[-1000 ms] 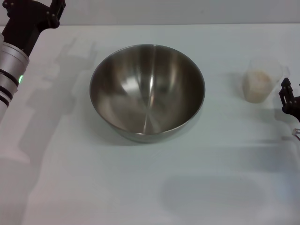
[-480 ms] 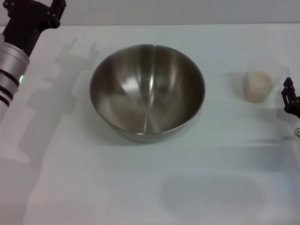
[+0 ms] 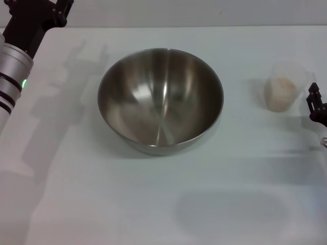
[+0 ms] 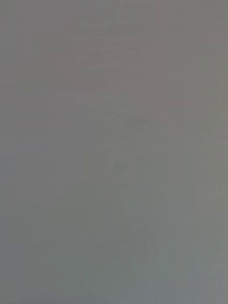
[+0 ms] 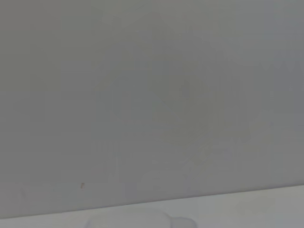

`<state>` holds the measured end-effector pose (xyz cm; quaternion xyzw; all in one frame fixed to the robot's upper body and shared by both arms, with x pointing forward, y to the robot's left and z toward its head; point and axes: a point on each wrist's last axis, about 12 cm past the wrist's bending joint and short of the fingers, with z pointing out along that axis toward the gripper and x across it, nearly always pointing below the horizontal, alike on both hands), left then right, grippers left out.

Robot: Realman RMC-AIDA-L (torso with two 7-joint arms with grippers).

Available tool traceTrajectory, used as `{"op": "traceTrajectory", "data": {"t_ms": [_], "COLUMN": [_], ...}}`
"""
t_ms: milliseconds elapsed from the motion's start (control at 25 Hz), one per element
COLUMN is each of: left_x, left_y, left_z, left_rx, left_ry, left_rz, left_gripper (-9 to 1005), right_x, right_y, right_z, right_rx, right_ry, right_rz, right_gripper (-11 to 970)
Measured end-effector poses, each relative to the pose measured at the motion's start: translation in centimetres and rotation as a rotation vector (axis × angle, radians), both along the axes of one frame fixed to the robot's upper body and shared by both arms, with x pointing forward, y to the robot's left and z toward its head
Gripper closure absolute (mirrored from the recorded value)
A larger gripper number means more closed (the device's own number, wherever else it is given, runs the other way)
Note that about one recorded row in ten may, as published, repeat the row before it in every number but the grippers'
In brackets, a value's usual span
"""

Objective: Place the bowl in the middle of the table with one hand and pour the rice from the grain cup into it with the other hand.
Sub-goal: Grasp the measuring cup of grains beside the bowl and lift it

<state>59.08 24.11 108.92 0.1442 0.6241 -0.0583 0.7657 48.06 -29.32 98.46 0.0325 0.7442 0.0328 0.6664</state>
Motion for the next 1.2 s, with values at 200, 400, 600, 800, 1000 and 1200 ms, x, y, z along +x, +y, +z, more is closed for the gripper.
{"op": "traceTrajectory", "data": {"t_ms": [200, 400, 600, 800, 1000, 1200], "left_x": [0.0, 0.0, 0.2, 0.3, 0.4, 0.5], "left_y": [-0.1, -0.2, -0.3, -0.5, -0.8, -0.9], "left_z": [0.2, 0.4, 0.6, 0.8, 1.0, 1.1], "left_rx": [-0.003, -0.007, -0.008, 0.008, 0.013, 0.012], "left_ry": [-0.013, -0.021, -0.027, -0.037, -0.048, -0.051], "left_rz": [-0.004, -0.008, -0.010, -0.011, -0.019, -0.020], "left_gripper": [406, 406, 405, 405, 405, 405], "right_x": [0.2, 0.6, 0.9, 1.2, 1.5, 1.9], "right_y": [0.0, 0.1, 0.0, 0.1, 0.1, 0.1], "right_z": [0.1, 0.1, 0.2, 0.3, 0.4, 0.5], "right_rx": [-0.003, -0.008, -0.017, -0.017, -0.019, -0.024], "right_ry": [-0.002, 0.009, 0.007, 0.004, 0.000, 0.007], "right_rz": [0.003, 0.011, 0.015, 0.017, 0.017, 0.019], "right_gripper": [516, 517, 517, 517, 517, 518]}}
